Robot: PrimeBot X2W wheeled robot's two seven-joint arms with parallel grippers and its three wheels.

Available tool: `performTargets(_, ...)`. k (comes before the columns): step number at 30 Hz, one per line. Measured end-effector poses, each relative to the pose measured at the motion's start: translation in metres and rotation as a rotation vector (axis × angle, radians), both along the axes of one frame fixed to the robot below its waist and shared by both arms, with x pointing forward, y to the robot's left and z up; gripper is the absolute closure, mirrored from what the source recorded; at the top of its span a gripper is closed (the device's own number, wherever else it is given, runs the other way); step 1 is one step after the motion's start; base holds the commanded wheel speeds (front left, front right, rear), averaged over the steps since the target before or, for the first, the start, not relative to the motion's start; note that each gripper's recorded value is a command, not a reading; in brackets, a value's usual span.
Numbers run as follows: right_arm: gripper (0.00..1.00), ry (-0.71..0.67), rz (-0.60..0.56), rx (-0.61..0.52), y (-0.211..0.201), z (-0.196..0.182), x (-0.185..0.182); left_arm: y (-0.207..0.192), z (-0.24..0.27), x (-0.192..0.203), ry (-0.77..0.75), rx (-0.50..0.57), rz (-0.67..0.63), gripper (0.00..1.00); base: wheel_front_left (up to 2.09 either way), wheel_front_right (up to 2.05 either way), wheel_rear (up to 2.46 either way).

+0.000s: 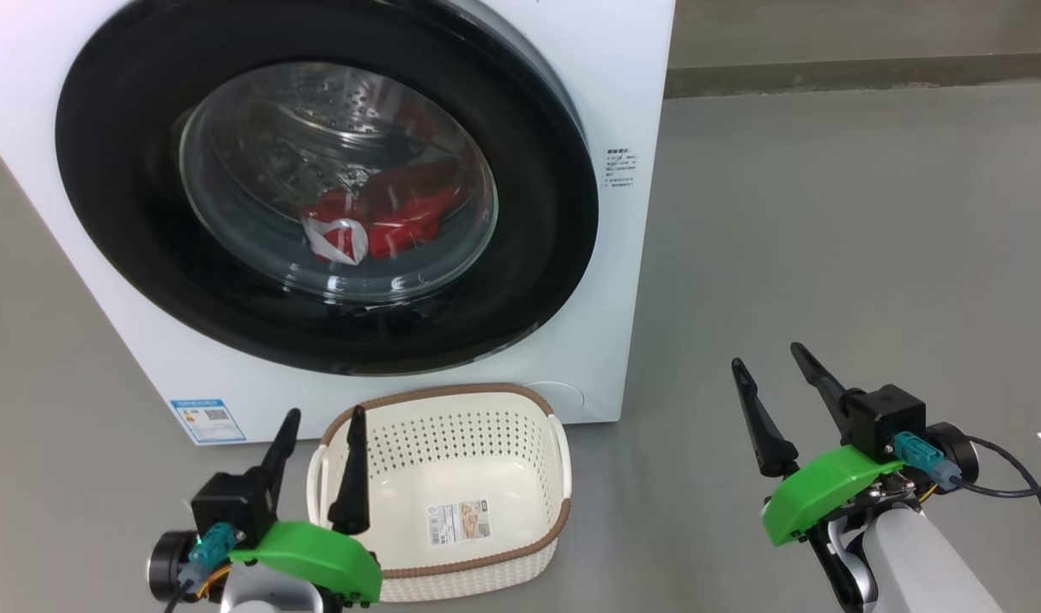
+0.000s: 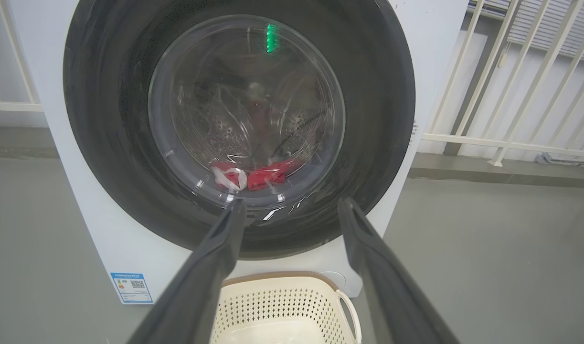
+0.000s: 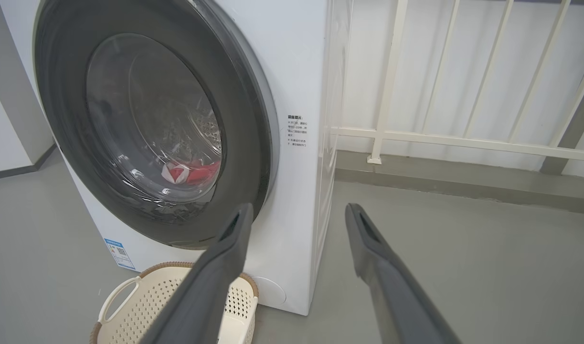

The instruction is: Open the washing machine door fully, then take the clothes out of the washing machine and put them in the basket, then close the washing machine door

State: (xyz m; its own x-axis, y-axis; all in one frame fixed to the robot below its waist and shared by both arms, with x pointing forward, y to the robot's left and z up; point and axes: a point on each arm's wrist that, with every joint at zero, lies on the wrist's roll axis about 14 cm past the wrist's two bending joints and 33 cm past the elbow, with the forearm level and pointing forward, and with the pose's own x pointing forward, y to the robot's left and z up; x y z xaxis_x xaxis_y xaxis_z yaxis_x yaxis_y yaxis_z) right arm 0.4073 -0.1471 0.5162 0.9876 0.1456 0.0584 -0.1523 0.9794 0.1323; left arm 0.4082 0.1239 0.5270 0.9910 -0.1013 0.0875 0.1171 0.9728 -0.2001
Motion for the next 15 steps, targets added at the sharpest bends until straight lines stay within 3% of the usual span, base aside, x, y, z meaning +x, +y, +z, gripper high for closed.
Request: performTargets(15,0.00,0.010,0.001,0.004,0.0002,-0.0024,-0.0023,0.0000,0.0002,-0.0014,0.001,-0.003,0.000,0.00,0.00,0.00,0.00)
